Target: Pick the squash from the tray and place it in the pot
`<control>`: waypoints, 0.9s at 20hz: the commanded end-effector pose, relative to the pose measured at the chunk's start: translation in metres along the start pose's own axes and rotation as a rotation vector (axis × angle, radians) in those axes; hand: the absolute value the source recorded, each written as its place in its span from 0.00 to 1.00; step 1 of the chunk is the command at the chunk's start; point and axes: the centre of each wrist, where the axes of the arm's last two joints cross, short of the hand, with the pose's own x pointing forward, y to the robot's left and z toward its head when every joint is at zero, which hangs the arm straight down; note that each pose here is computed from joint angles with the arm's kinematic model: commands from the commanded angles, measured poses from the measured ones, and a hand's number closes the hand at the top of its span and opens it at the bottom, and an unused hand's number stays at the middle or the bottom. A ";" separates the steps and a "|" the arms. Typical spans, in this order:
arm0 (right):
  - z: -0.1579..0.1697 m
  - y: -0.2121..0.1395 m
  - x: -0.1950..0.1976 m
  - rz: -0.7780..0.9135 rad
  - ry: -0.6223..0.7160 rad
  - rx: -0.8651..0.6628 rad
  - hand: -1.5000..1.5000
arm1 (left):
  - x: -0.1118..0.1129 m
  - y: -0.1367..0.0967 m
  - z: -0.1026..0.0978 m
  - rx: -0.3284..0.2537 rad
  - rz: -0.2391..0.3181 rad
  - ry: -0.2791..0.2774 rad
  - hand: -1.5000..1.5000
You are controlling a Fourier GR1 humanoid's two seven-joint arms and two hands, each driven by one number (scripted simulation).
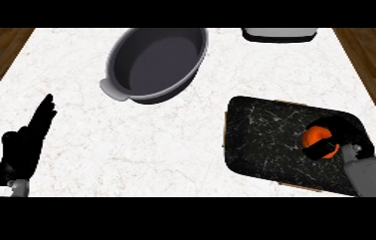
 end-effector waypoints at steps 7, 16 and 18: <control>0.003 0.015 0.006 0.035 -0.002 0.004 1.00 | 0.008 0.012 0.010 -0.013 -0.019 -0.008 0.50; 0.144 0.101 0.193 0.221 -0.560 -0.110 1.00 | 0.033 -0.031 -0.013 -0.149 -0.018 -0.112 0.50; 0.162 0.107 0.217 0.254 -0.551 -0.191 1.00 | 0.032 -0.035 -0.012 -0.164 -0.015 -0.112 0.50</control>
